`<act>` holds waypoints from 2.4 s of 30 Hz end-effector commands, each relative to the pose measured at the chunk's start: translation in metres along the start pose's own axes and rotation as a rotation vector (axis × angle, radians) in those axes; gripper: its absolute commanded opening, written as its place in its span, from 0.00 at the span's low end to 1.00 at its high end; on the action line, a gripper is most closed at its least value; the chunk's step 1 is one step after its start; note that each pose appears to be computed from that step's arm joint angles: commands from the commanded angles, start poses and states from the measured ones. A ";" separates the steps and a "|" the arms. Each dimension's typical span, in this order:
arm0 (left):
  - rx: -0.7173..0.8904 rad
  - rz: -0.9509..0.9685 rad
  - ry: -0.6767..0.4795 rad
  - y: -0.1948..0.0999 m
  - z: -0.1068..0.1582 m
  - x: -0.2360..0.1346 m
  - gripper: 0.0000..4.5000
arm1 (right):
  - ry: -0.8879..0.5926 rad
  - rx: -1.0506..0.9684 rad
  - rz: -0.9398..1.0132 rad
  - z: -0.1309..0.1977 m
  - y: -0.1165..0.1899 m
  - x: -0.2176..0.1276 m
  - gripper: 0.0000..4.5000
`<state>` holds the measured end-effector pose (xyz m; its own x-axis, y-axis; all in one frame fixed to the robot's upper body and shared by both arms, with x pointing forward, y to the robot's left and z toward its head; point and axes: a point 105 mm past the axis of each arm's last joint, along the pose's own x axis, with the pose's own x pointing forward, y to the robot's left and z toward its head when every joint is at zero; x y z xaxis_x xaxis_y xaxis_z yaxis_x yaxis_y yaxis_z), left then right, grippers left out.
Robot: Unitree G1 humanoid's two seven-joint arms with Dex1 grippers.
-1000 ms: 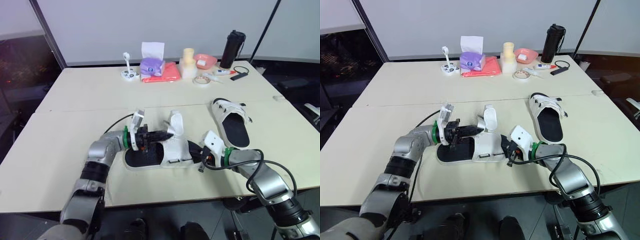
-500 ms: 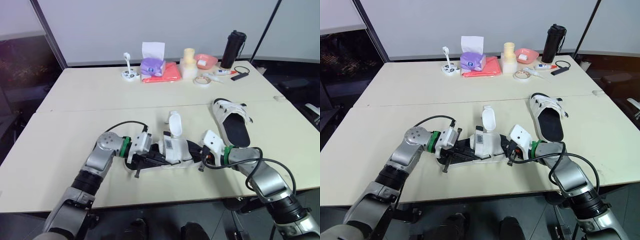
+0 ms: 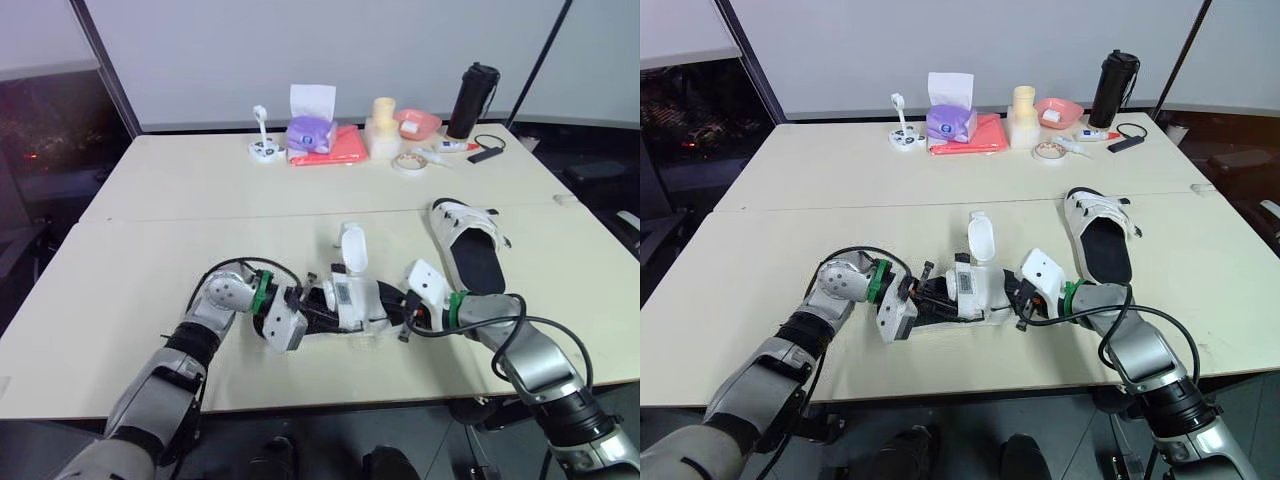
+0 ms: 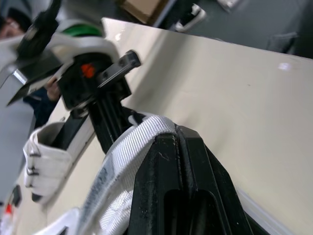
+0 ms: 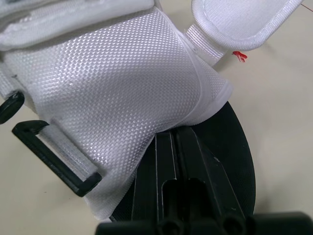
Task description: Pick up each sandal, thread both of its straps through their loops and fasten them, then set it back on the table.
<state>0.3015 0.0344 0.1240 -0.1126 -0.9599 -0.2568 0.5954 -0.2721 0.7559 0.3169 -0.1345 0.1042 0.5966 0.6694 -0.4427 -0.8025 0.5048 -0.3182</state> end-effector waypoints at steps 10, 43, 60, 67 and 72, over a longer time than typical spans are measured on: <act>-0.308 0.118 -0.035 0.010 -0.004 -0.005 0.92 | -0.004 0.000 -0.001 0.001 0.000 0.003 0.00; -1.224 0.576 -0.031 0.028 -0.057 -0.093 0.99 | -0.007 -0.014 0.007 0.004 0.000 0.006 0.00; -1.237 0.713 -0.038 0.050 -0.090 -0.059 0.99 | -0.008 -0.015 0.004 0.005 0.001 0.006 0.00; -1.227 0.546 -0.007 0.036 -0.084 -0.056 0.99 | -0.006 -0.009 -0.004 0.005 0.001 0.005 0.00; -1.212 0.526 0.013 0.031 -0.085 -0.053 0.99 | -0.006 -0.004 -0.009 0.004 0.002 0.004 0.00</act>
<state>0.3919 0.0850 0.1024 0.3581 -0.9256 -0.1225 0.8810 0.3784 -0.2839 0.3197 -0.1305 0.1053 0.6009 0.6701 -0.4359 -0.7993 0.5068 -0.3229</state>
